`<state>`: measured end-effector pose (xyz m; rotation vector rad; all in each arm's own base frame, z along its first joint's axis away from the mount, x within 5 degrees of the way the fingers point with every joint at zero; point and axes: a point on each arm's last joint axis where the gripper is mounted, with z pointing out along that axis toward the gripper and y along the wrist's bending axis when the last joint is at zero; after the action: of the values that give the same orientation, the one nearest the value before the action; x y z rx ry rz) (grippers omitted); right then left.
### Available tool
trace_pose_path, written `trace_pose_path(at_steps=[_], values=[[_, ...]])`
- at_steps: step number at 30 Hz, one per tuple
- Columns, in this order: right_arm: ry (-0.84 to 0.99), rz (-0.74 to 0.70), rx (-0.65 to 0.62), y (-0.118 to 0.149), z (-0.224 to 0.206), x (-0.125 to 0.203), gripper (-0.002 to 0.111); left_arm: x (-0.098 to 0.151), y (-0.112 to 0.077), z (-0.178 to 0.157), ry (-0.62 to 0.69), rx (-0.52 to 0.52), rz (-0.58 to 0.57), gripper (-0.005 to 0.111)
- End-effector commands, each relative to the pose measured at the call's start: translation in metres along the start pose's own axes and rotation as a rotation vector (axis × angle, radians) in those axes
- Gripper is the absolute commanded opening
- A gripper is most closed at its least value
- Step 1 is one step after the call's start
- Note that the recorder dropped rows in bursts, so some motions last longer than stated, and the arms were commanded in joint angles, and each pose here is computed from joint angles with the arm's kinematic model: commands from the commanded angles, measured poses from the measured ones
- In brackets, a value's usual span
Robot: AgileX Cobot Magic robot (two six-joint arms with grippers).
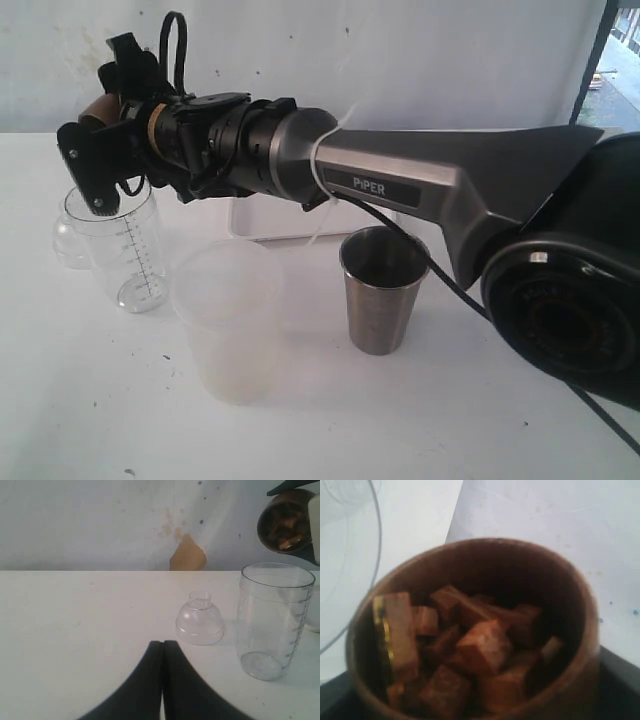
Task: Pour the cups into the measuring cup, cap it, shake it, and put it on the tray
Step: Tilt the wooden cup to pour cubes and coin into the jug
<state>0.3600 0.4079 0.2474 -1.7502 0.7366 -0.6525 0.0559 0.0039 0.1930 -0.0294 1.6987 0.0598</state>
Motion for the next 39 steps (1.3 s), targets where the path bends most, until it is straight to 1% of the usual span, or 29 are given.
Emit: trace_pose_path(at_steps=[1, 10, 20, 25, 29, 36, 39], values=[[0.009, -0.036, 0.019, -0.0060, -0.0020, -0.0031, 0.000, -0.0019, -0.0001, -0.0004, -0.014, 0.001, -0.004, 0.000], [0.026, -0.086, 0.027, -0.0068, -0.0023, -0.0027, 0.000, -0.0019, -0.0001, -0.0004, -0.014, 0.001, -0.004, 0.000], [0.055, -0.106, 0.028, -0.0071, -0.0024, -0.0001, 0.000, -0.0019, -0.0001, -0.0004, -0.014, 0.001, -0.004, 0.000], [0.085, -0.156, 0.037, -0.0082, -0.0030, 0.0006, 0.000, -0.0019, -0.0001, -0.0004, -0.014, 0.001, -0.004, 0.000], [0.093, -0.239, 0.038, -0.0084, -0.0044, -0.0062, 0.000, -0.0019, -0.0001, -0.0004, -0.014, 0.001, -0.004, 0.000], [0.095, -0.247, 0.037, -0.0085, -0.0047, -0.0073, 0.000, -0.0019, -0.0001, -0.0004, -0.014, 0.001, -0.004, 0.000], [0.093, -0.270, 0.034, -0.0073, -0.0047, -0.0081, 0.000, -0.0019, -0.0001, -0.0004, -0.014, 0.001, -0.004, 0.000]])
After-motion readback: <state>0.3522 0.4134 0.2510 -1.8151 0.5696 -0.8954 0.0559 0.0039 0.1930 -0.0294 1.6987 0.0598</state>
